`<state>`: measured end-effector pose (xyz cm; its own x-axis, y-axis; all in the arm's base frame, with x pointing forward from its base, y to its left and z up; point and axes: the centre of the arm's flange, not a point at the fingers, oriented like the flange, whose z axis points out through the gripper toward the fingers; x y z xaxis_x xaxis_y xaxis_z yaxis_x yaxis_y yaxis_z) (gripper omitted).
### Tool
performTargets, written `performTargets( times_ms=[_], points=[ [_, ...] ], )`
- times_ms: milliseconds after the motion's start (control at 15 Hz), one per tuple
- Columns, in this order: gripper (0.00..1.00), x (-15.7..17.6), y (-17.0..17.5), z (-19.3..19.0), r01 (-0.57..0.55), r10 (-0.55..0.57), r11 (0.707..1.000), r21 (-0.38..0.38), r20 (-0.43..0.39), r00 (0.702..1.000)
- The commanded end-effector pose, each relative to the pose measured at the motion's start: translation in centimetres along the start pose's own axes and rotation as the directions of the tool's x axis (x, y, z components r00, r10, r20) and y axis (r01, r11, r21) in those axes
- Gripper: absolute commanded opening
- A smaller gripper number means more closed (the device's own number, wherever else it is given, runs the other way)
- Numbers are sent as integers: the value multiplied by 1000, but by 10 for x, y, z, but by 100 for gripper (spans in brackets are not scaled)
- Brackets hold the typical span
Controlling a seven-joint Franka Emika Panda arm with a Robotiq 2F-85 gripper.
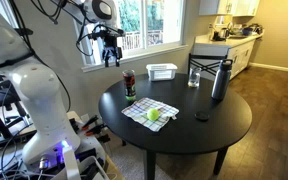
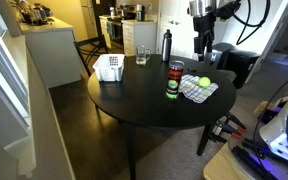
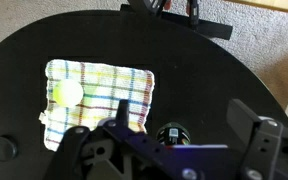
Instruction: Put the ball in the container
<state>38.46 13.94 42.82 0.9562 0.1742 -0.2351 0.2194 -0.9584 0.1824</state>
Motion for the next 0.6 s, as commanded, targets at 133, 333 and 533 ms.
performTargets(
  times_ms=[133,333,533],
  points=[
    [100,0,0,0,0,0,1000,0,0,1000],
    [100,0,0,0,0,0,1000,0,0,1000],
    [100,-9,4,1,17,-17,1000,8,-6,1000]
  ],
)
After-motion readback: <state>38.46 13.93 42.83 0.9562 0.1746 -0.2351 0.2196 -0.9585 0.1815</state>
